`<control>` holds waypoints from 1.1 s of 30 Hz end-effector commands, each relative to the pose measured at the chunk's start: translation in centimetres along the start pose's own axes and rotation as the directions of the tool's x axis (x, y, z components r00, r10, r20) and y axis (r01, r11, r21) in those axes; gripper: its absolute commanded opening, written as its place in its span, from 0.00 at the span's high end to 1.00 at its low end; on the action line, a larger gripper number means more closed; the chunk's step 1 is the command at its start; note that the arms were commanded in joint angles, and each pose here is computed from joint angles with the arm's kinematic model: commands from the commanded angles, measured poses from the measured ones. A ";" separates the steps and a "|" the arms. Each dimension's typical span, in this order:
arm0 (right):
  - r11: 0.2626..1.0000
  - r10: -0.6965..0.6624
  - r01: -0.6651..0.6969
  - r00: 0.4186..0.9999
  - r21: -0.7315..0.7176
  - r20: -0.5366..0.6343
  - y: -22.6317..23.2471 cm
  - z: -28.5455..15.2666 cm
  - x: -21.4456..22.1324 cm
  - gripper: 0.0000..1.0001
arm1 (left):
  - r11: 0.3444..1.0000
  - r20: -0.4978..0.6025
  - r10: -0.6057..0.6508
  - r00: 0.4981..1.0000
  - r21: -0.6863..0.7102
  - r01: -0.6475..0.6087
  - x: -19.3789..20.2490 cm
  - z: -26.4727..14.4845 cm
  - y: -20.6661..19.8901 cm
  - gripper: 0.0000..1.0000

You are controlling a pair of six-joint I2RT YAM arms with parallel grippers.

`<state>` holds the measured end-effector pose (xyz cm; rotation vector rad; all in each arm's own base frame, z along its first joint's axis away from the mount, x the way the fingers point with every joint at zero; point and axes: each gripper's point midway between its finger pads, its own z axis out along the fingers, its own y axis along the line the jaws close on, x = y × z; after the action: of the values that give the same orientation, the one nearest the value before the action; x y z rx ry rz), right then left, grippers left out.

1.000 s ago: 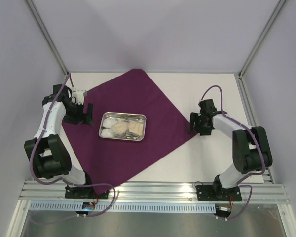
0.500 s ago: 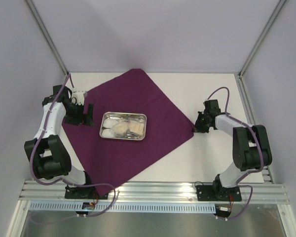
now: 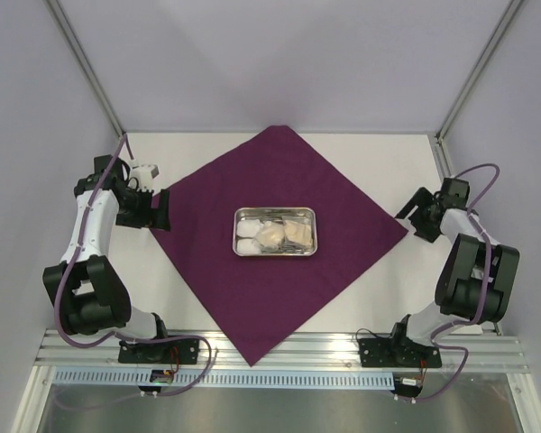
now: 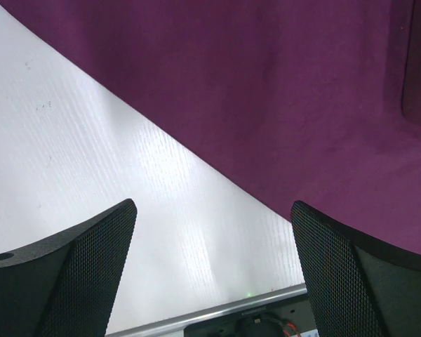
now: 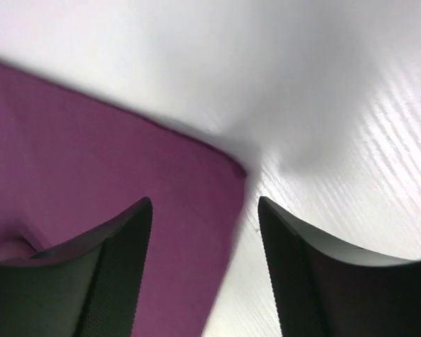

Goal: Prepare the surgical pack

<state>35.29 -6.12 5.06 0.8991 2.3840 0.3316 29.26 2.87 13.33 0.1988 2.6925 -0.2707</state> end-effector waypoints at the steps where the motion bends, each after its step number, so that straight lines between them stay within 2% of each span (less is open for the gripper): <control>1: 0.994 -0.048 0.037 0.993 0.099 0.112 -0.6 -2.1 -3.6 0.18 | 1.000 0.027 0.023 0.999 -0.003 -0.023 -0.7 -1.0 0.1 0.00; 3: 0.990 -0.060 0.034 0.980 0.136 0.192 -0.6 -3.8 -4.6 0.07 | 1.000 0.030 0.024 0.999 -0.002 -0.024 -0.7 -1.2 0.0 0.00; 4: 0.982 -0.090 0.035 0.950 0.183 0.301 -0.4 -6.3 -6.4 0.01 | 1.000 0.031 0.027 0.999 0.000 -0.027 -0.7 -1.3 -0.1 0.00; 7: 0.962 -0.259 0.204 0.889 0.180 0.377 4.1 -9.1 -6.4 0.00 | 1.000 0.042 0.026 0.999 -0.002 -0.026 -0.9 -1.5 -0.1 0.00; 9: 0.914 -0.403 0.397 0.860 0.088 0.313 9.1 -8.6 -2.7 0.02 | 1.000 0.039 0.013 0.999 -0.004 -0.013 -1.0 -1.3 -0.1 0.00; 11: 0.789 -0.589 0.609 0.788 -0.086 0.180 14.1 -8.1 4.1 0.04 | 1.000 0.029 0.003 1.000 -0.009 -0.003 -0.8 -1.3 0.1 0.00; 12: 0.738 -0.639 0.656 0.755 -0.158 0.148 15.3 -8.2 6.5 0.05 | 1.000 0.024 0.001 1.000 -0.008 -0.001 -0.7 -1.3 0.0 0.00; 14: 0.610 -0.750 0.757 0.647 -0.236 0.137 17.2 -8.7 11.8 0.05 | 1.000 0.011 0.001 1.000 0.001 -0.001 -0.3 -1.4 -0.3 0.00; 15: 0.593 -0.761 0.763 0.636 -0.258 0.132 17.5 -8.7 13.1 0.05 | 1.000 0.012 0.005 1.000 0.003 -0.005 -0.1 -1.5 -0.4 0.00; 16: 0.589 -0.752 0.738 0.650 -0.330 0.110 18.4 -8.8 14.8 0.07 | 1.000 0.012 0.006 1.000 0.000 -0.006 0.0 -1.6 -0.4 0.00; 18: 0.653 -0.703 0.654 0.711 -0.383 0.014 18.6 -7.8 16.8 0.15 | 1.000 0.019 0.009 1.000 -0.008 -0.009 0.2 -1.8 -0.4 0.00; 19: 0.670 -0.689 0.634 0.724 -0.387 -0.007 18.7 -7.3 17.2 0.30 | 1.000 0.020 0.005 1.000 -0.011 -0.004 0.3 -1.7 -0.4 0.00; 20: 0.688 -0.664 0.613 0.748 -0.387 0.005 19.2 -6.6 17.1 0.37 | 1.000 0.021 0.003 1.000 -0.008 -0.003 0.4 -1.7 -0.5 0.00; 21: 0.695 -0.662 0.608 0.749 -0.383 -0.013 19.2 -5.6 17.4 0.49 | 1.000 0.015 -0.002 1.000 -0.001 0.002 0.7 -1.5 -0.6 0.00; 24: 0.686 -0.656 0.605 0.755 -0.404 0.019 21.2 -4.9 16.8 0.62 | 0.999 0.004 -0.016 1.000 0.035 0.016 1.0 -1.2 -1.2 0.01; 31: 0.710 -0.672 0.610 0.737 -0.353 -0.079 20.2 -0.7 18.0 0.63 | 0.999 0.004 -0.015 1.000 0.040 0.015 1.3 -0.7 -1.2 0.01; 33: 0.719 -0.671 0.616 0.736 -0.321 -0.090 19.6 0.0 17.9 0.69 | 0.999 0.006 -0.016 1.000 0.041 0.016 1.2 -0.6 -1.2 0.01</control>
<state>32.77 20.08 5.14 -0.1801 2.6128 0.4760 27.31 2.04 12.79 0.1923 2.7297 -0.3209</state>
